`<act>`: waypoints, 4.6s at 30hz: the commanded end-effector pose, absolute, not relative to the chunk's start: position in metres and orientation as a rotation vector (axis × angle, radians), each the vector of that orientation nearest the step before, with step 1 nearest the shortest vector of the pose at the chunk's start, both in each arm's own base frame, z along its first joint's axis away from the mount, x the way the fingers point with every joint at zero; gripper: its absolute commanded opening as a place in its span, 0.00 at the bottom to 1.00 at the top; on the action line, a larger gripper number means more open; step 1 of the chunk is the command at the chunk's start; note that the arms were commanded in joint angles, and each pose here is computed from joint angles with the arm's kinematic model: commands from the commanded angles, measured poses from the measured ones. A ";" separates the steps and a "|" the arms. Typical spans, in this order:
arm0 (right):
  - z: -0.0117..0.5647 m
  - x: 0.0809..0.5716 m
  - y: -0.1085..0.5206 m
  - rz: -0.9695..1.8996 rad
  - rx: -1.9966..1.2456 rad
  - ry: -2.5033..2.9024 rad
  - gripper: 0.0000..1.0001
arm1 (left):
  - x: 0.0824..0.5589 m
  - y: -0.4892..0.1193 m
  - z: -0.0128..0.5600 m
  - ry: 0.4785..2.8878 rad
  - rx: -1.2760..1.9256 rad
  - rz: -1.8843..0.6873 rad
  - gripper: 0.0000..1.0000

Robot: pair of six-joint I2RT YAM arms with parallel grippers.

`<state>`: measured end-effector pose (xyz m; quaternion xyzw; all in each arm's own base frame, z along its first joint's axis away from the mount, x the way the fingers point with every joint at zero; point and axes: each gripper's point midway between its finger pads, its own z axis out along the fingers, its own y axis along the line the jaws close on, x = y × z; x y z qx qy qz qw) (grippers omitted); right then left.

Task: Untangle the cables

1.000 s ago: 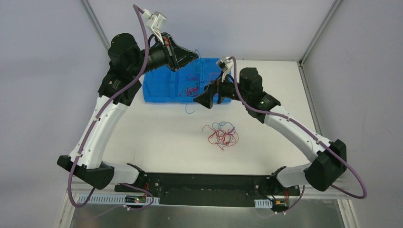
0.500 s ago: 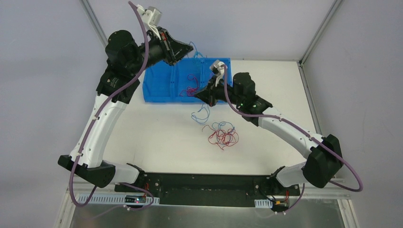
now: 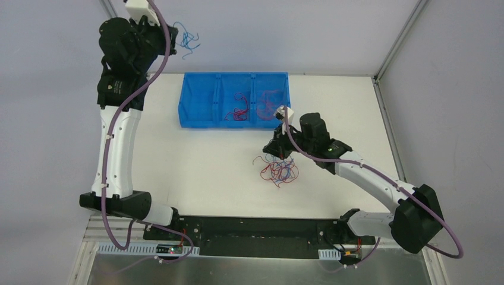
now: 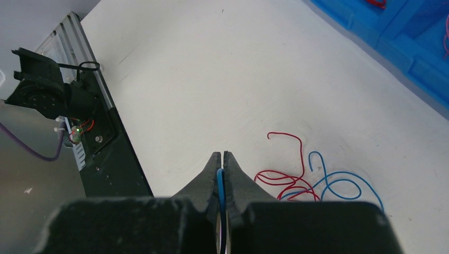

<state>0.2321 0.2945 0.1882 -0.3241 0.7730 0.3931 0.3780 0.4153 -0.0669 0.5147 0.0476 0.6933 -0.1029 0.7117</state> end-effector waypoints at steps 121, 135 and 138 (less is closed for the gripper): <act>0.041 0.203 0.170 0.705 -0.523 3.144 0.52 | 0.272 -0.268 0.172 2.130 0.840 -1.047 0.80; 0.038 0.193 0.162 0.690 -0.575 3.147 0.00 | 0.298 -0.366 0.086 2.230 0.865 -1.085 0.76; 0.037 0.192 0.158 0.670 -0.611 3.144 0.00 | 0.310 -0.372 0.079 2.241 0.795 -1.082 0.78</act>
